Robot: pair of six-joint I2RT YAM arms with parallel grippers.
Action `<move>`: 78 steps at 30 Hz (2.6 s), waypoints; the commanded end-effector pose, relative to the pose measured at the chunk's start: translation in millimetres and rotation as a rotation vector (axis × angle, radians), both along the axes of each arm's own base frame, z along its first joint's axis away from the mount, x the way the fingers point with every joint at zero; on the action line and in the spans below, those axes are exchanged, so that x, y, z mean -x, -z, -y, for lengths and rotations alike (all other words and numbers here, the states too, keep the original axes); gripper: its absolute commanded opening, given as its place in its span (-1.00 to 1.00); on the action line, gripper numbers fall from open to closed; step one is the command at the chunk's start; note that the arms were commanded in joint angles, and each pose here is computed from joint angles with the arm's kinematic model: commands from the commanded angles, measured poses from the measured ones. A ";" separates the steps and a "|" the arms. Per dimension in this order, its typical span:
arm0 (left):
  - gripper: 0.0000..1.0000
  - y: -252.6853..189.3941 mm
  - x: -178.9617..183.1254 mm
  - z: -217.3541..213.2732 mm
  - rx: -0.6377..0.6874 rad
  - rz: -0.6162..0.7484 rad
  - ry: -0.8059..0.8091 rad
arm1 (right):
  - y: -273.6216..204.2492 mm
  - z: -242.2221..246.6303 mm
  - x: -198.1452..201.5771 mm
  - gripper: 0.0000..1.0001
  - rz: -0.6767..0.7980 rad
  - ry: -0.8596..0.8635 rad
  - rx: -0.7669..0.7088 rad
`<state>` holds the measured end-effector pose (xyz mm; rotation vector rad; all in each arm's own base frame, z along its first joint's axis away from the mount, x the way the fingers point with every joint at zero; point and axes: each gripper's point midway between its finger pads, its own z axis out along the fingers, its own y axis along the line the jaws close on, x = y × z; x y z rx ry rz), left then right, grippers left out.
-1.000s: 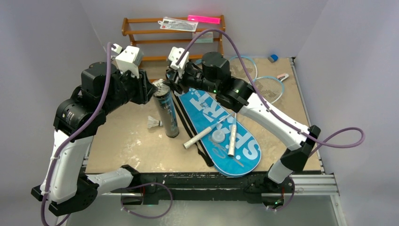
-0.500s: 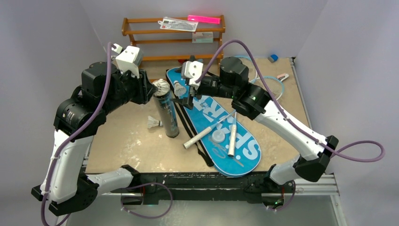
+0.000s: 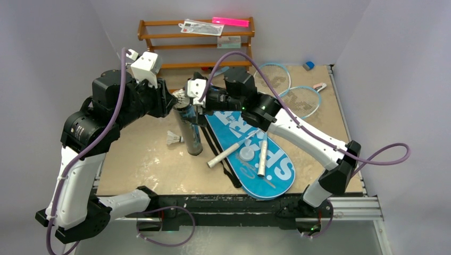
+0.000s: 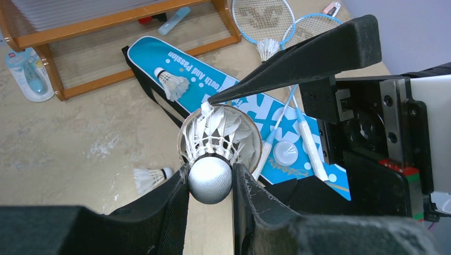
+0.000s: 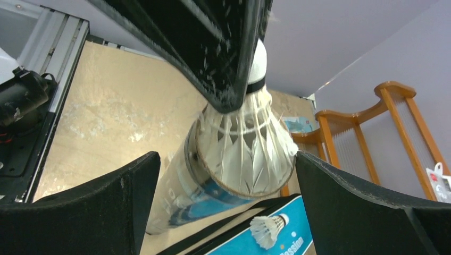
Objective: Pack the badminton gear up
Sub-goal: Place the shuttlecock at the shuttle tube.
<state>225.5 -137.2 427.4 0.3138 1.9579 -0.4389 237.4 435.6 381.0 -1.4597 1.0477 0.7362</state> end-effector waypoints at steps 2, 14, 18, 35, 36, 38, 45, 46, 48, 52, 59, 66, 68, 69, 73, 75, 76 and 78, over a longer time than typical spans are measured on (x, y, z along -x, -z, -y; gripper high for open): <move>-1.00 -5.7 2.5 -1.5 0.002 0.017 0.004 | -48.2 -8.3 -0.9 0.98 0.128 0.008 -0.100; -1.00 -11.0 4.7 -0.4 0.015 0.031 0.015 | -42.2 -12.8 7.5 0.49 0.121 -0.027 -0.078; -1.00 -13.0 6.7 0.6 0.025 0.035 0.024 | -38.8 -13.8 6.3 0.48 0.116 -0.023 -0.067; -1.00 -14.8 8.5 1.7 0.038 0.036 0.029 | -36.1 -13.2 5.9 0.27 0.106 -0.017 -0.059; -1.00 -12.8 6.4 0.8 0.030 0.030 0.019 | -36.8 -12.9 5.7 0.32 0.107 -0.017 -0.060; -1.00 -8.7 3.3 0.4 0.017 0.018 0.009 | -37.4 -12.1 5.9 0.42 0.105 -0.014 -0.063; -1.00 5.2 -5.2 -2.1 -0.034 -0.028 -0.021 | -41.8 -6.6 9.0 0.45 0.106 -0.008 -0.072; -1.00 6.3 -5.9 -2.3 -0.040 -0.033 -0.024 | -43.0 -5.1 8.6 0.53 0.109 -0.003 -0.074; -1.00 7.9 -6.7 -3.2 -0.051 -0.041 -0.027 | -44.0 -2.7 8.6 0.59 0.112 0.006 -0.080; -1.00 12.4 -10.1 -3.9 -0.077 -0.067 -0.037 | -47.7 3.1 11.6 0.69 0.116 0.014 -0.097; -1.00 8.3 -4.7 -1.6 -0.049 -0.056 -0.018 | -43.2 5.2 8.5 0.62 0.102 0.037 -0.079; -1.00 11.8 -7.7 -0.9 -0.057 -0.057 -0.020 | -42.3 5.7 11.9 0.59 0.087 0.028 -0.087; -1.00 14.9 -10.7 0.8 -0.070 -0.068 -0.018 | -41.8 8.3 12.4 0.60 0.082 0.036 -0.092; -1.00 16.1 -12.4 1.4 -0.076 -0.073 -0.018 | -41.4 9.0 13.0 0.60 0.077 0.038 -0.092; -1.00 17.4 -17.3 2.2 -0.089 -0.079 -0.025 | -35.0 10.8 15.6 0.75 0.034 0.043 -0.079; -1.00 17.4 -19.2 2.9 -0.091 -0.078 -0.025 | -33.1 11.6 11.3 0.95 0.009 0.078 -0.093; -1.00 17.3 -19.6 3.5 -0.091 -0.077 -0.024 | -30.3 11.9 5.8 0.97 -0.008 0.114 -0.106; -1.00 16.0 -20.0 3.9 -0.090 -0.074 -0.022 | -32.2 15.4 -12.0 0.98 -0.063 0.234 -0.167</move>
